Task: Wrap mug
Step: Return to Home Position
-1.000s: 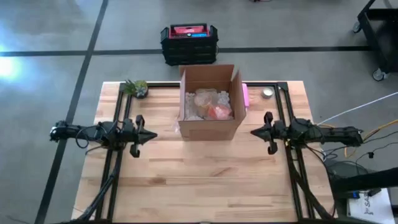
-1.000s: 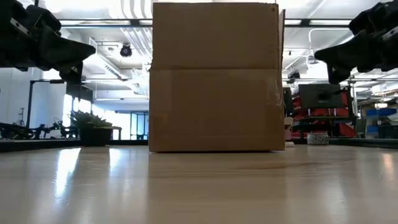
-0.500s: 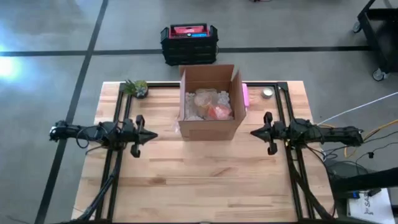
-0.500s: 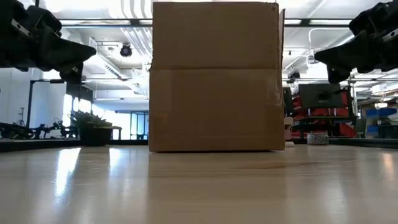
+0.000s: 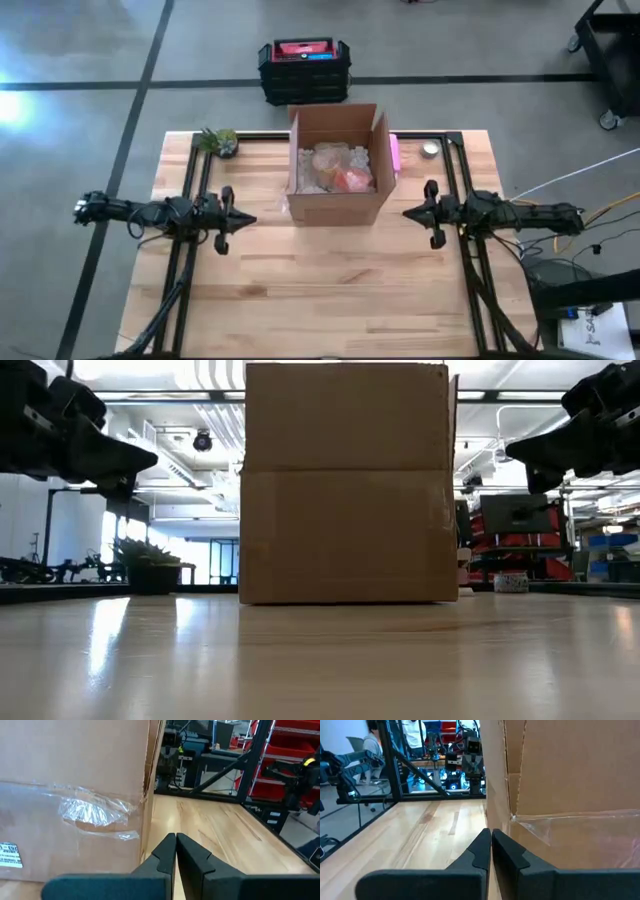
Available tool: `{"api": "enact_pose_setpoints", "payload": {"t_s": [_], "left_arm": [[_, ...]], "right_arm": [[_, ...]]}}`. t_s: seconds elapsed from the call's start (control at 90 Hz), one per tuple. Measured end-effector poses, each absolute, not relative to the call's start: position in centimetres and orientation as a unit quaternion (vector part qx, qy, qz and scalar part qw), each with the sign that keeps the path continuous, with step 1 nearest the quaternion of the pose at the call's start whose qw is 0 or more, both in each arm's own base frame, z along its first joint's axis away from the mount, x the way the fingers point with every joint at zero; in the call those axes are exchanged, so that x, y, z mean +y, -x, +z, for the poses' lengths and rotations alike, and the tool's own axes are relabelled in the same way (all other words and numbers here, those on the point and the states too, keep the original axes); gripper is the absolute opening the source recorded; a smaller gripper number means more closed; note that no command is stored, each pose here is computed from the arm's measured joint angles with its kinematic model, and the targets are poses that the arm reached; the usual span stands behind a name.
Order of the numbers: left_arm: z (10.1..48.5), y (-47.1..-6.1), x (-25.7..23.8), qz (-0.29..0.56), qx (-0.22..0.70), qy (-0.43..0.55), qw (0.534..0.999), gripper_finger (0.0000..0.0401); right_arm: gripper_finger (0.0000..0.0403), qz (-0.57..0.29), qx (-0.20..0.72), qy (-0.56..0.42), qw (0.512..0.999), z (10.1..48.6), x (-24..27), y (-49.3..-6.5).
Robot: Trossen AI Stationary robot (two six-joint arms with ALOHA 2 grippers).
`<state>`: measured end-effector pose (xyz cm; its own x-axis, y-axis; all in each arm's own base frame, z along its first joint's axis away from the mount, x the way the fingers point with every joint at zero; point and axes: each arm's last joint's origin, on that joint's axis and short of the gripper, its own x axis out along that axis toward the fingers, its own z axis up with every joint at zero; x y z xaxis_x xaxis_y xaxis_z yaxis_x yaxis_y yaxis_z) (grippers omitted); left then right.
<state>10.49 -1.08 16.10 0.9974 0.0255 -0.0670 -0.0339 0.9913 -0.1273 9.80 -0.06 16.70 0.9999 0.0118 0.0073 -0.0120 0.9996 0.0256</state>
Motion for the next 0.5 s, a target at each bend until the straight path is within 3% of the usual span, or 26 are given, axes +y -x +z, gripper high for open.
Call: {"api": "enact_pose_setpoints", "payload": {"t_s": [0.5], "left_arm": [[15.32, -11.0, -1.16, 0.018, 0.077, 0.057, 0.995, 0.0]], "right_arm": [[0.0, 0.006, -0.004, -0.013, 1.0, 16.7, -0.06, -9.8]]}}
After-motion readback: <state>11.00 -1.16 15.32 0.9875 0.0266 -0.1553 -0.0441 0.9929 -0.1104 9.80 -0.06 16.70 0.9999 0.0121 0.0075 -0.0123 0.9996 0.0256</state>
